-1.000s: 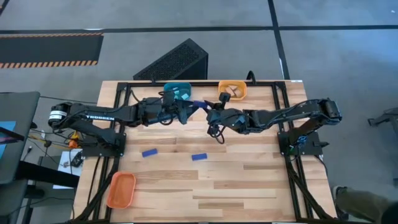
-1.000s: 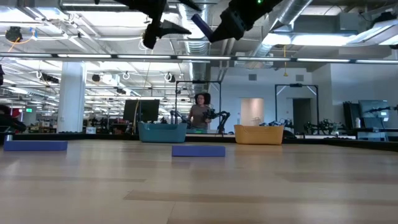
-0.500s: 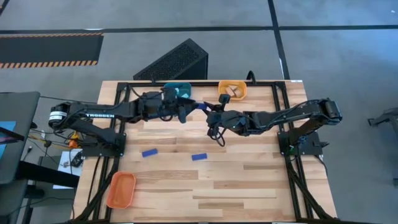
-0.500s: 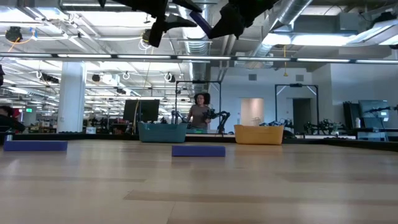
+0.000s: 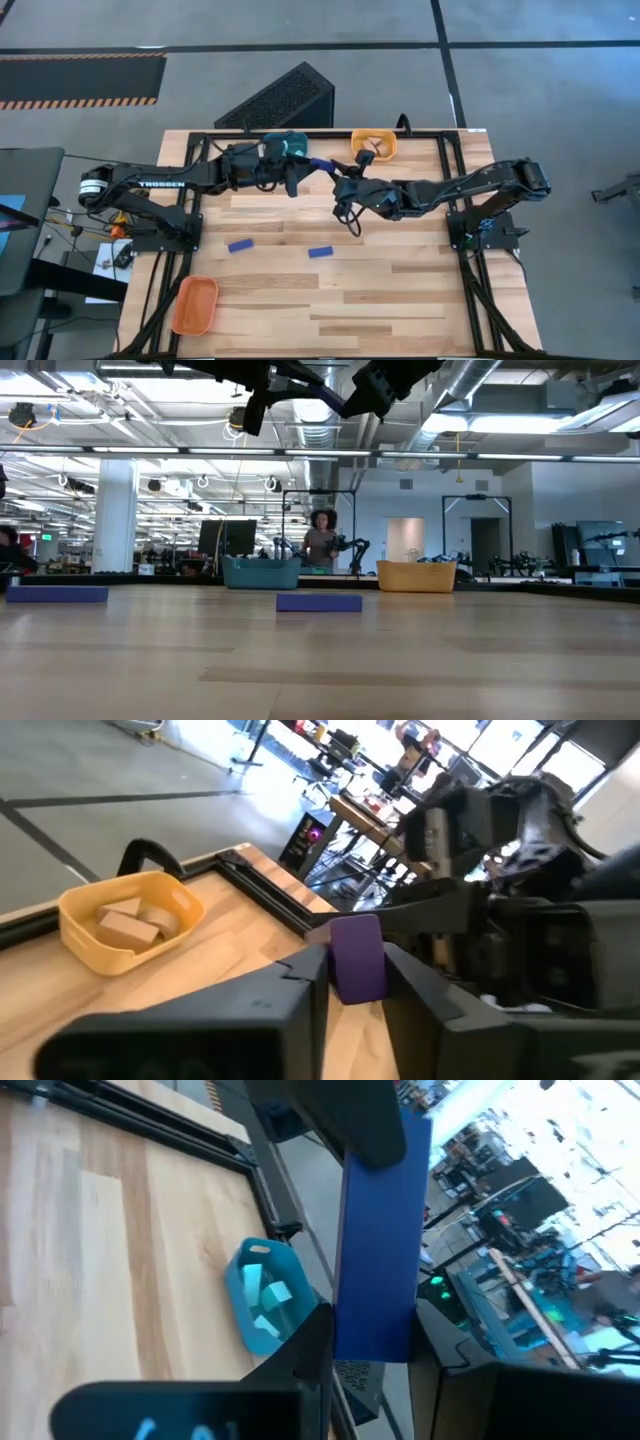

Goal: Sort & place blocks by color
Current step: Put the bottom right blue blocks into the orange bin

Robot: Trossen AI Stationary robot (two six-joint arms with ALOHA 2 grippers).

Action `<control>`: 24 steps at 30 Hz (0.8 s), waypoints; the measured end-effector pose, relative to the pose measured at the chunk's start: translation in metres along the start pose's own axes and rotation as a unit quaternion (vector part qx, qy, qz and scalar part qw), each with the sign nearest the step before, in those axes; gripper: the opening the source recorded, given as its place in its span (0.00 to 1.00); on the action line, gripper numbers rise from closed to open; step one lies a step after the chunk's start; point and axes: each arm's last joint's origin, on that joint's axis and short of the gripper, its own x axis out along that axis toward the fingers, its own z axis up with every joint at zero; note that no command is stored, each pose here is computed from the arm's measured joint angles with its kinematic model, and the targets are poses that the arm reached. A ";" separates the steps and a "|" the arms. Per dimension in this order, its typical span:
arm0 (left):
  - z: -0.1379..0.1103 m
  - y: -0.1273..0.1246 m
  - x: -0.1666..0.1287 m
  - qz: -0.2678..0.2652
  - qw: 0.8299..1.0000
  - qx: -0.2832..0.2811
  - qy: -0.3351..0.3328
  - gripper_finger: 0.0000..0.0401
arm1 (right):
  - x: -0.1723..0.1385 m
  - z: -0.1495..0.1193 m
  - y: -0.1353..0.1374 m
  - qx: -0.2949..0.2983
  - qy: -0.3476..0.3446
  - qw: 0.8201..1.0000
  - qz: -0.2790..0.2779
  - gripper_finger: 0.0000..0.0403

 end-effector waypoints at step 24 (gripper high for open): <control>-0.001 0.013 -0.088 0.217 0.975 0.008 0.051 0.07 | -0.014 -0.053 -0.033 0.391 0.122 0.910 0.057 0.67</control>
